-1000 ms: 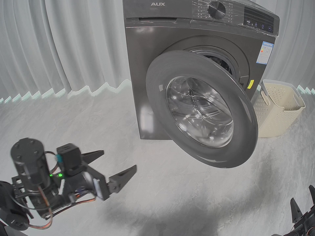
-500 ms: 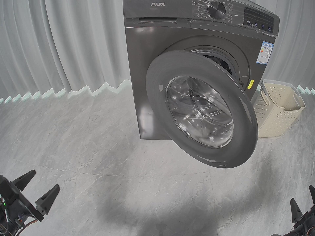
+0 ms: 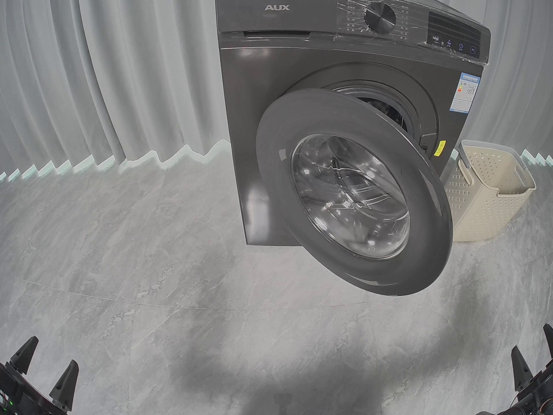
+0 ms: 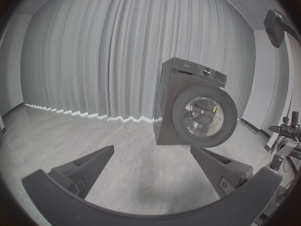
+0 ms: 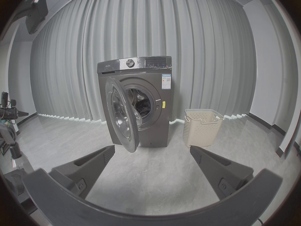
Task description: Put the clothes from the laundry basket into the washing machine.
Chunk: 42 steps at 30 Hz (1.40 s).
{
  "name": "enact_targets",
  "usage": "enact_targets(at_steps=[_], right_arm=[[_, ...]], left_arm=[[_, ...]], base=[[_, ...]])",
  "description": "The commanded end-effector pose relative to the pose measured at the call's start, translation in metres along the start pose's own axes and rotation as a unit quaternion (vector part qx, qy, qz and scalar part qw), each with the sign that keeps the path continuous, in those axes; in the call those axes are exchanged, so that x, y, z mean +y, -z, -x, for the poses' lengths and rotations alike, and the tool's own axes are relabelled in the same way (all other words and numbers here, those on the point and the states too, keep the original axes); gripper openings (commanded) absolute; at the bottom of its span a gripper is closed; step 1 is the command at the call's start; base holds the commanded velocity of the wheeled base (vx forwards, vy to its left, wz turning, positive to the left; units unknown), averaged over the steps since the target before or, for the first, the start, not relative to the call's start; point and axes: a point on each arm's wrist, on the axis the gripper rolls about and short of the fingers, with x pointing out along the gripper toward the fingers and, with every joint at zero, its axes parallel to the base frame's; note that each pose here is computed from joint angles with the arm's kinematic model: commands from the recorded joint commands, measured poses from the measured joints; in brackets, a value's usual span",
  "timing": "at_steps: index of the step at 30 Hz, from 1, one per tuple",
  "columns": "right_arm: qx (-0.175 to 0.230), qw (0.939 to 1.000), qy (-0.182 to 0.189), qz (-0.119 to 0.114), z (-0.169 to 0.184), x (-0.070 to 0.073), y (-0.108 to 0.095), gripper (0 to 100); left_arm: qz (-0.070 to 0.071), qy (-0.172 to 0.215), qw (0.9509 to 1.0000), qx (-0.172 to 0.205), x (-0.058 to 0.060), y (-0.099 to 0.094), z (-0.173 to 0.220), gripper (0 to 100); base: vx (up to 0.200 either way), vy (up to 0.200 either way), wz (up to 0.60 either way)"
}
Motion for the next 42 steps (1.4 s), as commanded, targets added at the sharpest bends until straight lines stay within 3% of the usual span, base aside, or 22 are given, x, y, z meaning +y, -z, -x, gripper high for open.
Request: enact_targets(at_steps=[1,2,5,7,8,10,13,14,16,19,26,29,31,37,42], right_arm=[[-0.076,0.9971,-0.004,-0.002,0.008,0.000,-0.025,100],[-0.110,0.9939,-0.009,-0.003,0.014,0.000,-0.049,100],[-0.056,0.9971,-0.051,-0.005,0.001,0.000,-0.059,100],[-0.034,0.9973,-0.065,-0.006,-0.005,0.000,-0.059,100],[0.000,0.9958,-0.091,-0.007,-0.016,0.000,-0.061,100],[0.033,0.9912,-0.128,-0.009,-0.028,0.002,-0.068,100],[0.066,0.9829,-0.172,-0.011,-0.047,0.006,-0.082,100],[0.071,0.9819,-0.175,-0.011,-0.049,0.007,-0.082,100],[0.090,0.9741,-0.207,-0.013,-0.069,0.013,-0.092,100],[0.109,0.9664,-0.232,-0.019,-0.093,0.021,-0.098,100],[0.144,0.9637,-0.214,-0.069,-0.146,0.034,-0.101,100],[0.164,0.9626,-0.204,-0.070,-0.159,0.035,-0.098,100],[0.180,0.9650,-0.179,-0.066,-0.172,0.033,-0.095,100],[0.188,0.9668,-0.157,-0.075,-0.204,0.035,-0.101,100],[0.198,0.9728,-0.096,-0.072,-0.228,0.029,-0.098,100]], left_arm=[[0.003,-0.013,0.9993,-0.034,0.000,0.007,0.007,100],[-0.003,-0.030,0.9988,-0.038,-0.001,0.009,0.008,100],[-0.018,-0.027,0.9985,-0.043,-0.003,0.012,0.011,100],[-0.014,-0.028,0.9987,-0.040,-0.003,0.013,0.011,100],[0.003,-0.029,0.9989,-0.036,-0.003,0.013,0.011,100],[0.015,-0.042,0.9982,-0.039,-0.002,0.014,0.011,100],[-0.004,-0.081,0.9959,-0.039,0.000,0.014,0.011,100],[-0.007,-0.082,0.9958,-0.039,0.000,0.014,0.012,100],[-0.036,-0.066,0.9969,-0.024,0.000,0.020,0.013,100],[-0.044,-0.050,0.9976,-0.018,-0.001,0.021,0.013,100],[-0.044,-0.050,0.9976,-0.020,-0.001,0.021,0.013,100],[-0.044,-0.050,0.9976,-0.019,-0.001,0.021,0.013,100],[-0.043,-0.050,0.9976,-0.020,-0.001,0.021,0.013,100],[-0.046,-0.050,0.9975,-0.019,-0.001,0.021,0.013,100],[-0.046,-0.050,0.9975,-0.019,-0.001,0.021,0.013,100]], base=[[0.000,0.000,0.00],[0.000,0.000,0.00],[0.000,0.000,0.00],[0.000,0.000,0.00],[0.000,0.000,0.00],[0.000,0.000,0.00],[0.000,0.000,0.00],[0.000,0.000,0.00],[0.000,0.000,0.00],[0.000,0.000,0.00],[0.000,0.000,0.00],[0.000,0.000,0.00],[0.000,0.000,0.00],[0.000,0.000,0.00],[0.000,0.000,0.00]])
